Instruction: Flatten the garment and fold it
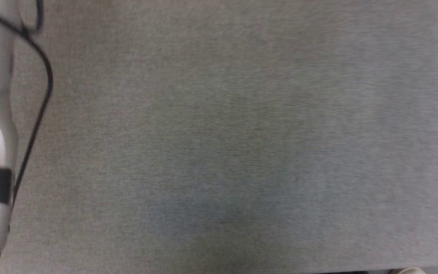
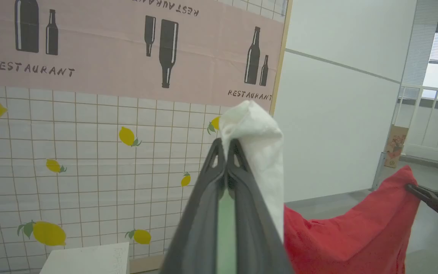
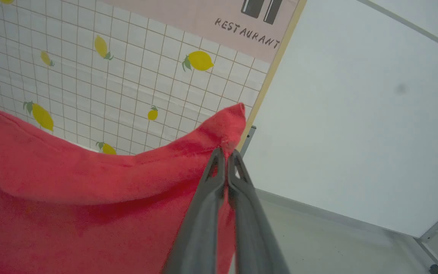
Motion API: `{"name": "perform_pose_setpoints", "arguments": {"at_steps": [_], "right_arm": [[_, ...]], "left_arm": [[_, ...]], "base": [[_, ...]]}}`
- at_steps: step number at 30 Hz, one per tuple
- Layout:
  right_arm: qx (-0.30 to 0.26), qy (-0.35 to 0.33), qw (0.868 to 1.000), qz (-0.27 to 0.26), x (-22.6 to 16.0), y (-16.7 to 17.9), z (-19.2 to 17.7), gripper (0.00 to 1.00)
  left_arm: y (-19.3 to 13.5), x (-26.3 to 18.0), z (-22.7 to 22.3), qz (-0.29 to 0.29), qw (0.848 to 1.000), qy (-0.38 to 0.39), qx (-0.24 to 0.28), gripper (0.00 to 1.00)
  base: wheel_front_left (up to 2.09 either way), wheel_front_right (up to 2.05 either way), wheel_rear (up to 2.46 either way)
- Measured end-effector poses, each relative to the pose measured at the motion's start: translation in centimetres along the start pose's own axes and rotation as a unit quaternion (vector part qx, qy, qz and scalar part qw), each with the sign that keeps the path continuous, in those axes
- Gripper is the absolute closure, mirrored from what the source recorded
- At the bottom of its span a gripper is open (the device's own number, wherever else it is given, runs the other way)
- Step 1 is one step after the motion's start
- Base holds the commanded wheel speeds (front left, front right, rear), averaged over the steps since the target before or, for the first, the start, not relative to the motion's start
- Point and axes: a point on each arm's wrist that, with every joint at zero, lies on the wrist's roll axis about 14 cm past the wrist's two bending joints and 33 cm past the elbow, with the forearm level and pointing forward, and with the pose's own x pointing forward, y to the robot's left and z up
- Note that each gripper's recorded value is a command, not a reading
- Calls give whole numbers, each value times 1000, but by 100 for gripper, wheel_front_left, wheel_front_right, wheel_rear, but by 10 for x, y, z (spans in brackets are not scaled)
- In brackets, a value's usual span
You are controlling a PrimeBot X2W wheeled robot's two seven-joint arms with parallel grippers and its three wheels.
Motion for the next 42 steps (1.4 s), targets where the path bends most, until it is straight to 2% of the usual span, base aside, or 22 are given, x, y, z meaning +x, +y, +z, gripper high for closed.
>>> {"name": "perform_pose_setpoints", "arguments": {"at_steps": [3,4,7,13,21,27,31,36,42], "right_arm": [[7,13,999,33,-3,27,-27,100],[29,19,998,56,-11,48,-43,100],[50,24,996,71,-27,56,-52,100],[93,78,990,69,-82,33,-75,100],[132,128,982,48,-151,5,-81,100],[172,190,966,36,-212,9,-95,100],[193,224,955,23,-251,8,-99,100],[204,272,940,12,-302,3,-104,100],[229,320,919,-9,-357,-5,-107,100]], "left_arm": [[8,-28,-29,1,999,39,-15,100],[11,-56,-43,1,997,74,-35,100],[5,-85,-49,-4,993,104,-62,100],[-15,-140,-43,12,984,134,-113,100],[-38,-205,-46,53,968,180,-165,100],[-63,-267,-65,76,943,263,-189,100],[-73,-313,-73,108,917,319,-213,100],[-86,-355,-64,147,891,346,-256,100],[-103,-393,-49,172,868,366,-289,100]], "base": [[0,0,0],[0,0,0],[0,0,0],[0,0,0],[0,0,0],[0,0,0],[0,0,0],[0,0,0],[0,0,0]]}}
